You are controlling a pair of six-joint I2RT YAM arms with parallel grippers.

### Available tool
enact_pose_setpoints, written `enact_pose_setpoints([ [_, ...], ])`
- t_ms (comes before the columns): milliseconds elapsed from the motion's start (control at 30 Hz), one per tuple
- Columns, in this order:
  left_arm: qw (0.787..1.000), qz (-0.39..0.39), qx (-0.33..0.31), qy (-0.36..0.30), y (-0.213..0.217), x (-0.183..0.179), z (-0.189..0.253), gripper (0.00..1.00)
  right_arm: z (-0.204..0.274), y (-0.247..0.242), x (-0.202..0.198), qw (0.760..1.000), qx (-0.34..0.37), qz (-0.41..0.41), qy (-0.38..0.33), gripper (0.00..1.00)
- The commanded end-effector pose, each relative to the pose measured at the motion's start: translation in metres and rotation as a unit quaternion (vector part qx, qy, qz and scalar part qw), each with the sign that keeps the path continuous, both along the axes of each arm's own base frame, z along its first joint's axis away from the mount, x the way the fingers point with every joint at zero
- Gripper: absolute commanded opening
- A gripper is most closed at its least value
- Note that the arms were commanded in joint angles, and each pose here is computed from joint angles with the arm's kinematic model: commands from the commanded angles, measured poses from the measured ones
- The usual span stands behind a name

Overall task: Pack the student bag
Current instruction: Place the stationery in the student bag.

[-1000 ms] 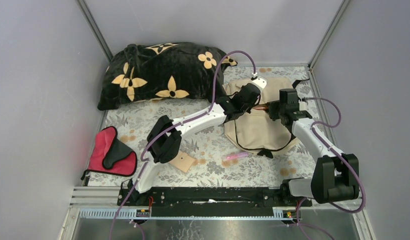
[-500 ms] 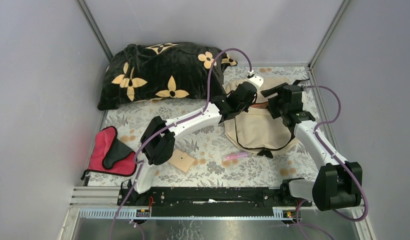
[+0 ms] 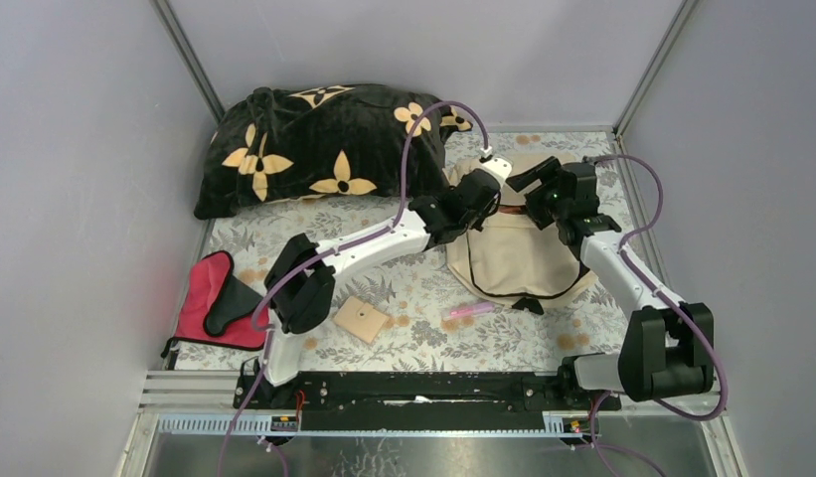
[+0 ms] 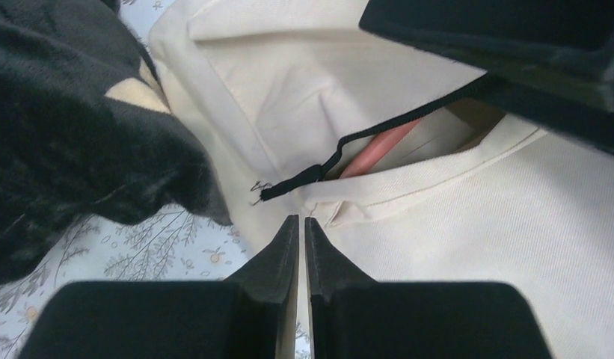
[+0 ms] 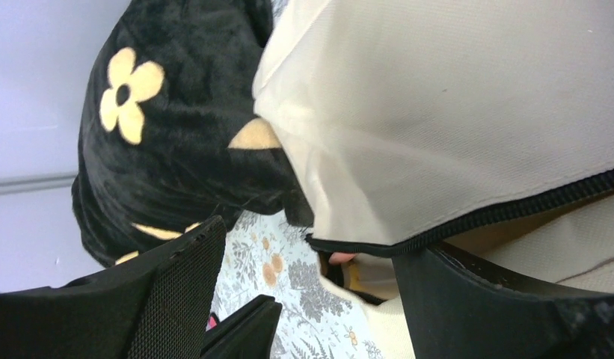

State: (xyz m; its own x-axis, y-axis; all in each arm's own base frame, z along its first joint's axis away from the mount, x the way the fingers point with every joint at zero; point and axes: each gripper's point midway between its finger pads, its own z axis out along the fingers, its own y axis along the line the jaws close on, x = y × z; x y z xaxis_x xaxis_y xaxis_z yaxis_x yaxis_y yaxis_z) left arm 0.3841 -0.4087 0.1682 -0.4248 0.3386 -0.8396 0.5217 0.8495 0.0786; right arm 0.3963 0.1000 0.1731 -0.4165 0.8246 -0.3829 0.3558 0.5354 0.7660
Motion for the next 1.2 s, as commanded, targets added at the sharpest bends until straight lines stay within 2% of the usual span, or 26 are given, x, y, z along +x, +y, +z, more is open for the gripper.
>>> enact_pose_setpoints([
  [0, 0.999, 0.038, -0.018, -0.013, 0.024, -0.005, 0.039, 0.11, 0.080, 0.009, -0.002, 0.991, -0.030, 0.059, -0.116, 0.86],
  [133, 0.998, 0.052, -0.027, 0.003, 0.053, -0.029, 0.048, 0.16, 0.099, 0.010, -0.032, 0.980, -0.084, 0.111, -0.144, 0.91],
  [300, 0.993, 0.076, -0.046, 0.079, 0.100, -0.070, 0.021, 0.24, 0.082, 0.031, -0.083, 0.952, -0.143, 0.242, -0.123, 0.89],
  [400, 0.983, 0.112, -0.064, 0.131, 0.134, -0.090, 0.003, 0.27, 0.067, 0.051, -0.114, 0.925, -0.180, 0.314, -0.112, 0.87],
  [500, 0.970, 0.169, -0.077, 0.158, 0.175, -0.090, -0.006, 0.35, 0.050, 0.082, -0.140, 0.891, -0.220, 0.384, -0.098, 0.88],
  [567, 0.959, 0.202, -0.102, 0.171, 0.201, -0.083, -0.005, 0.41, 0.026, 0.104, -0.156, 0.867, -0.239, 0.433, -0.066, 0.88],
  [633, 0.950, 0.226, -0.134, 0.169, 0.222, -0.074, 0.003, 0.54, -0.011, 0.108, -0.164, 0.854, -0.249, 0.457, -0.007, 0.88],
  [800, 0.945, 0.250, -0.153, 0.143, 0.249, -0.064, 0.019, 0.66, -0.087, 0.088, -0.189, 0.819, -0.275, 0.481, 0.148, 0.85],
  [867, 0.946, 0.250, -0.150, 0.145, 0.250, -0.063, 0.017, 0.67, -0.096, 0.078, -0.193, 0.817, -0.284, 0.462, 0.194, 0.87],
  [967, 0.946, 0.245, -0.149, 0.150, 0.248, -0.063, 0.013, 0.67, -0.102, 0.060, -0.187, 0.841, -0.302, 0.366, 0.260, 0.87],
  [1067, 0.946, 0.242, -0.150, 0.151, 0.247, -0.063, 0.010, 0.67, -0.107, 0.069, -0.189, 0.882, -0.241, 0.290, 0.282, 0.85],
  [1100, 0.947, 0.242, -0.152, 0.150, 0.246, -0.062, 0.010, 0.67, -0.109, 0.074, -0.190, 0.892, -0.218, 0.281, 0.279, 0.82],
  [1167, 0.946, 0.242, -0.151, 0.151, 0.247, -0.063, 0.008, 0.67, -0.111, 0.078, -0.193, 0.902, -0.199, 0.265, 0.277, 0.83],
])
